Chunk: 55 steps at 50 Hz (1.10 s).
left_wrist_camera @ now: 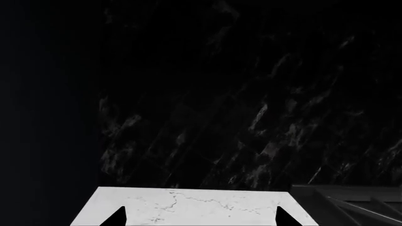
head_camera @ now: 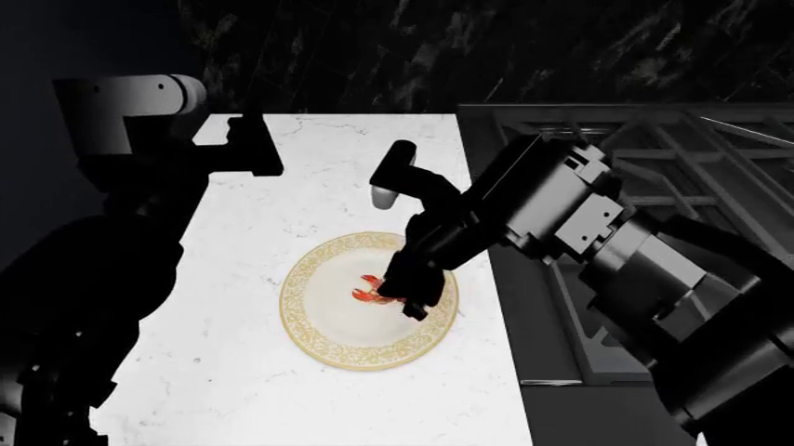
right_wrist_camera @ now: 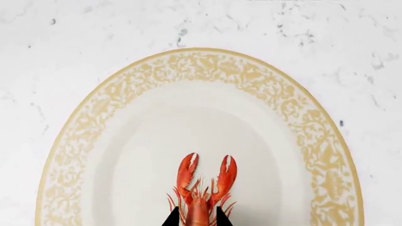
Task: Frozen meat rests on a plate on the counter. Retrieve the meat and place it in a pot on a burner. Then turn the burner on.
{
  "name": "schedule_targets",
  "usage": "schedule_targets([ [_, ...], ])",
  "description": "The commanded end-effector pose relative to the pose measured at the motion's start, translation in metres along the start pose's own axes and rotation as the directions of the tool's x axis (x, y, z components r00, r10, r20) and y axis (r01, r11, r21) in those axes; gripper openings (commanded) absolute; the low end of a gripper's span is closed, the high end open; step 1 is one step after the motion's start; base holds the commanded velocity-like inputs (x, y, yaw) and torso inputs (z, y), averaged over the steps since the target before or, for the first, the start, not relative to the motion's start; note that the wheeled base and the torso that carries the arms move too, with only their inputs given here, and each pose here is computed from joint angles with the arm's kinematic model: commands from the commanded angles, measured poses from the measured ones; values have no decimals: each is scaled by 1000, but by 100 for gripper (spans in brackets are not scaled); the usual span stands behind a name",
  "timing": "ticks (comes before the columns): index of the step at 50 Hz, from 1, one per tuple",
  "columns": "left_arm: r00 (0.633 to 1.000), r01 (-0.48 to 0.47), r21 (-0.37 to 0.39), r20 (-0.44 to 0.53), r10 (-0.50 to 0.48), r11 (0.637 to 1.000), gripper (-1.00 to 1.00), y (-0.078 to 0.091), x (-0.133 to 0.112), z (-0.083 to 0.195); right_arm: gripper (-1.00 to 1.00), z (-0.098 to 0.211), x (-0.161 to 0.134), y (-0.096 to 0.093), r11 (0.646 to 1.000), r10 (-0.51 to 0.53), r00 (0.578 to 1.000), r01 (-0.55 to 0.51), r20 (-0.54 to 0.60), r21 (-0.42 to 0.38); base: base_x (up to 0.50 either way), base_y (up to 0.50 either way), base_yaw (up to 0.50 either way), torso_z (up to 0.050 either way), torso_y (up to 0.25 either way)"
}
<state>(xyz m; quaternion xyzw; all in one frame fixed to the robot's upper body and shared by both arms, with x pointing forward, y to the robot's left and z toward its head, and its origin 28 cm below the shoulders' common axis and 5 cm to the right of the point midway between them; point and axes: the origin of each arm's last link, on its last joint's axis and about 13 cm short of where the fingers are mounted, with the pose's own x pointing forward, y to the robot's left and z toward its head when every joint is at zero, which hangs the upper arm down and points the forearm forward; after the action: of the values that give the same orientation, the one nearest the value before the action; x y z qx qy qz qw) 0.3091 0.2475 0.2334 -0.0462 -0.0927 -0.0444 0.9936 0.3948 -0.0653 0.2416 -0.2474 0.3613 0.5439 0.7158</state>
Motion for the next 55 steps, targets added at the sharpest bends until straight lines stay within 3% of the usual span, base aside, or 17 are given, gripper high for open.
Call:
schedule_targets([
  [1, 1000, -1, 0, -5, 1, 1000, 100, 1, 0, -1, -100, 0, -1, 1, 1000, -2, 1000, 2, 1, -6, 0, 0, 0, 0, 0],
  [25, 1000, -1, -4, 1, 1, 1000, 100, 1, -1, 2, -100, 4, -6, 4, 999, -17, 1000, 18, 15, -29, 0, 0, 0, 0, 0],
  [55, 999, -10, -15, 32, 10, 1000, 100, 1, -4, 9, -100, 15, -37, 29, 990, -86, 987, 101, 139, -103, 0, 0, 0, 0, 0],
])
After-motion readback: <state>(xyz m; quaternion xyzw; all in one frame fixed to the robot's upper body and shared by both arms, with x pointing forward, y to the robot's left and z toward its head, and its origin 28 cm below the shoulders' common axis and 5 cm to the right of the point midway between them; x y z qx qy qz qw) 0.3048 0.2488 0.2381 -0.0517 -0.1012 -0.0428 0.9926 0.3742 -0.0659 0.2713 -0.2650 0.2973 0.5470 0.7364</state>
